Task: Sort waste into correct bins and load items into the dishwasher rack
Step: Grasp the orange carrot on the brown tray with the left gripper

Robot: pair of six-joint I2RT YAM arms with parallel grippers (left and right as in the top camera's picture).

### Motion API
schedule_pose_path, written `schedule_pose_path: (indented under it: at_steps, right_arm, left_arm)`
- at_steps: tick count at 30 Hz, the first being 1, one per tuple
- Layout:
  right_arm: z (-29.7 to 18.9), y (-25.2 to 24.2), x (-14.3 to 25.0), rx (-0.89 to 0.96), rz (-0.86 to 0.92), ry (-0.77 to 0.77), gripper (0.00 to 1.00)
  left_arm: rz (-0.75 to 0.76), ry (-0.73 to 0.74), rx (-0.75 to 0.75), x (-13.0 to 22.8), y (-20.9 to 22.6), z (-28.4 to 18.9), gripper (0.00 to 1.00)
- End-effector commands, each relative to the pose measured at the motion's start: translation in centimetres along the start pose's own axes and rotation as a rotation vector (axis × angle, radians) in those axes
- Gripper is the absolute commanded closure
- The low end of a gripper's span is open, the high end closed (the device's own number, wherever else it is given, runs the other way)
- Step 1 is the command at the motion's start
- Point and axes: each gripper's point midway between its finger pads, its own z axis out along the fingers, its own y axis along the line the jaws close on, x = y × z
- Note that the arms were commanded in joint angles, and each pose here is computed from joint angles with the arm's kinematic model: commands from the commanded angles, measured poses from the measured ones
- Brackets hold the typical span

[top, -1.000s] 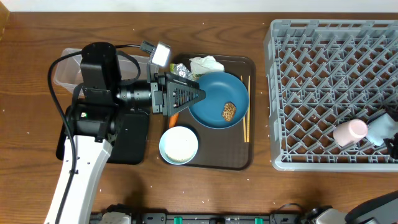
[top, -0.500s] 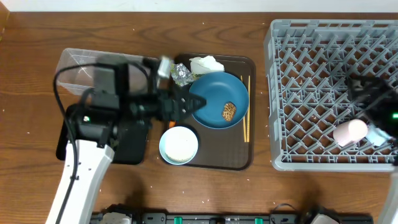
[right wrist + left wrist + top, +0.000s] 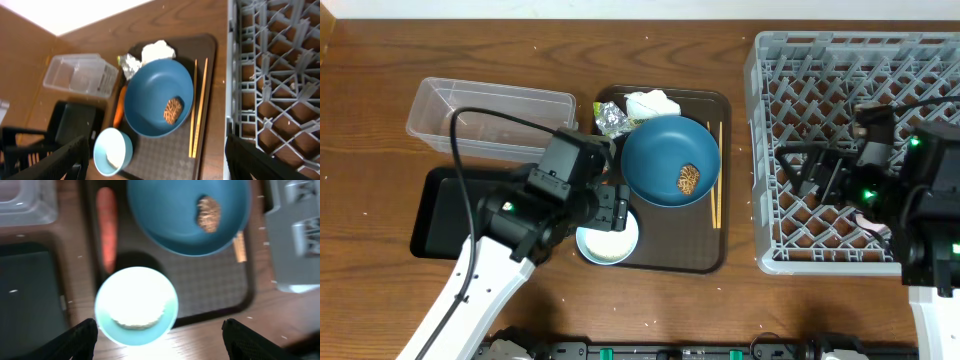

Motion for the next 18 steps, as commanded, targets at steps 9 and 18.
schedule_pose_path:
  at_steps: [9, 18]
  right_arm:
    - [1.1, -0.3, 0.2, 0.027, -0.042, 0.037, 0.19]
    - [1.3, -0.6, 0.9, 0.036, -0.026, 0.068, 0.19]
  left_arm:
    - [-0.014, -0.010, -0.257, -2.6, 3.9, 5.1, 0.28]
    - [-0.011, 0.065, -0.352, -3.2, 5.7, 13.0, 0.60]
